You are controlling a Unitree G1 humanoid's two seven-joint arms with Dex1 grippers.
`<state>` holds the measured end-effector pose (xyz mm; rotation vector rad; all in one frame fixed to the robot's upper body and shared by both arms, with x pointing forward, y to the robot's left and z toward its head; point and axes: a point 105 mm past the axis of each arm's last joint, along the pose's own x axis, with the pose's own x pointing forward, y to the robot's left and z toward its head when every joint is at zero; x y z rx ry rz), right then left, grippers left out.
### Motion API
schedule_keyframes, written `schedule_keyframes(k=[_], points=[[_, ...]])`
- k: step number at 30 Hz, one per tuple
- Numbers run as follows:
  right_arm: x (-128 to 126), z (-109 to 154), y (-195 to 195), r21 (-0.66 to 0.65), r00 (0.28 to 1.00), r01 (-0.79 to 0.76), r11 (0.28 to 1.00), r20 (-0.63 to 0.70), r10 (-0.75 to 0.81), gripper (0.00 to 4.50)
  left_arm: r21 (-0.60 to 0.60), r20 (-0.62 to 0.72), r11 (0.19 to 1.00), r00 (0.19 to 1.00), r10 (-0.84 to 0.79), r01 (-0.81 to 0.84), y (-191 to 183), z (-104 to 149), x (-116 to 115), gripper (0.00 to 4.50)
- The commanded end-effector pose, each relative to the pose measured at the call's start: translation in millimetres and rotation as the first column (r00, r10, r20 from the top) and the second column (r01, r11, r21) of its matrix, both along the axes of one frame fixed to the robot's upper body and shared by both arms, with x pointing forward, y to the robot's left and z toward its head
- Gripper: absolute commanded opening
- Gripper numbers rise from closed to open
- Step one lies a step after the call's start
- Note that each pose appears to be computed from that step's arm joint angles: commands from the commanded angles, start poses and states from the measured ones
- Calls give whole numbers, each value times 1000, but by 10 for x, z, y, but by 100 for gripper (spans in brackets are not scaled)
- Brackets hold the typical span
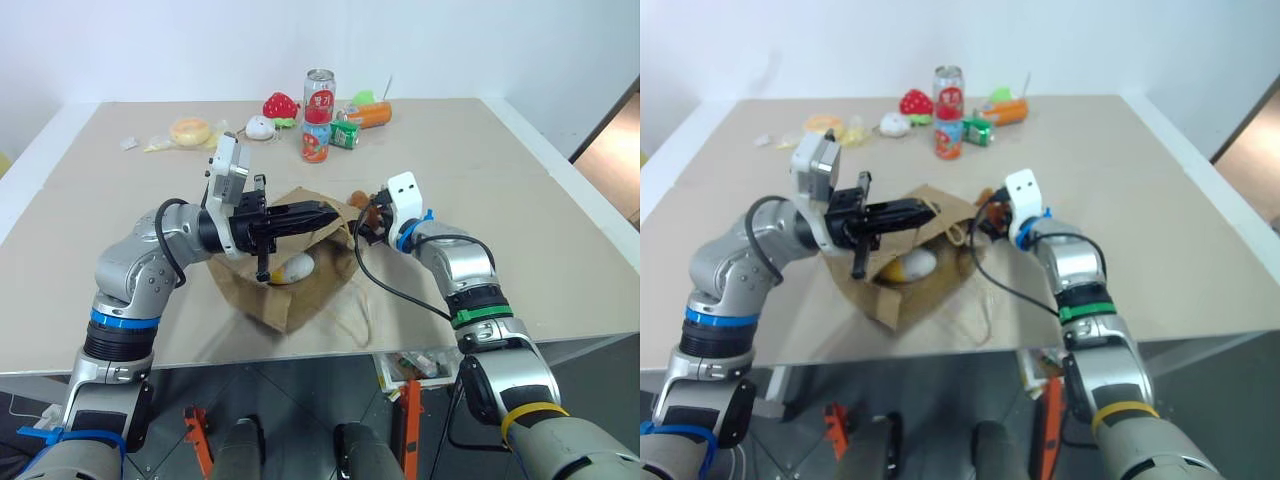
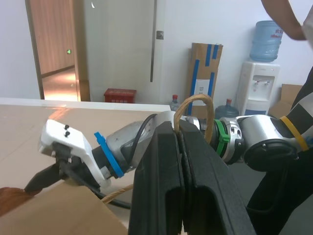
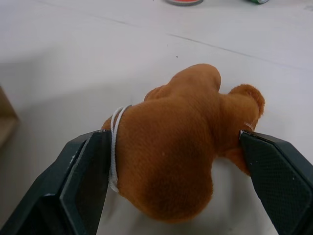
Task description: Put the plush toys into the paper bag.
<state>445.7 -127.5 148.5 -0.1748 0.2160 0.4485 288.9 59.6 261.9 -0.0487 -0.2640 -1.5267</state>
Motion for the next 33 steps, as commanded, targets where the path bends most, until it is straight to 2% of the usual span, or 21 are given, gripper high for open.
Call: schedule_keyframes(k=[1,2,3,4,6,8,11,18,22,25,29,33], points=[[50,28,11,-18,1000,20,1000,21,-20,333,-16,53,1000,999,7,-6,16,105,-45,0],[53,34,8,-16,1000,21,1000,23,-20,278,-16,53,1000,999,8,-7,17,106,-42,0],[53,39,3,-17,999,20,1000,26,-19,267,-16,53,1000,999,9,-8,19,107,-41,0],[50,42,-3,-19,999,17,1000,29,-16,207,-16,53,1000,999,9,-8,20,107,-39,0],[34,52,-32,-24,999,11,1000,37,-10,166,-16,53,1000,999,9,-8,20,108,-38,0],[20,67,-60,-32,999,8,999,47,-6,64,-16,53,1000,999,8,-7,19,110,-40,0],[3,162,-174,-28,997,32,999,76,-30,23,-17,53,1000,999,5,-4,13,111,-36,0],[-157,782,-624,142,969,89,986,217,-119,19,-17,51,1000,999,-3,4,4,114,-35,0],[-483,1126,-735,227,953,-50,973,301,-21,19,-15,52,1000,999,-6,6,3,114,-35,0],[-809,1071,-665,150,946,-209,966,281,161,19,-15,52,1000,999,-8,9,-2,115,-36,0],[-1377,802,-578,9,899,-423,906,134,418,19,-13,55,1000,998,-10,11,-2,119,-38,0],[-1617,714,-453,-9,853,-517,856,73,517,19,-9,56,1000,998,-11,11,6,114,-38,0]])
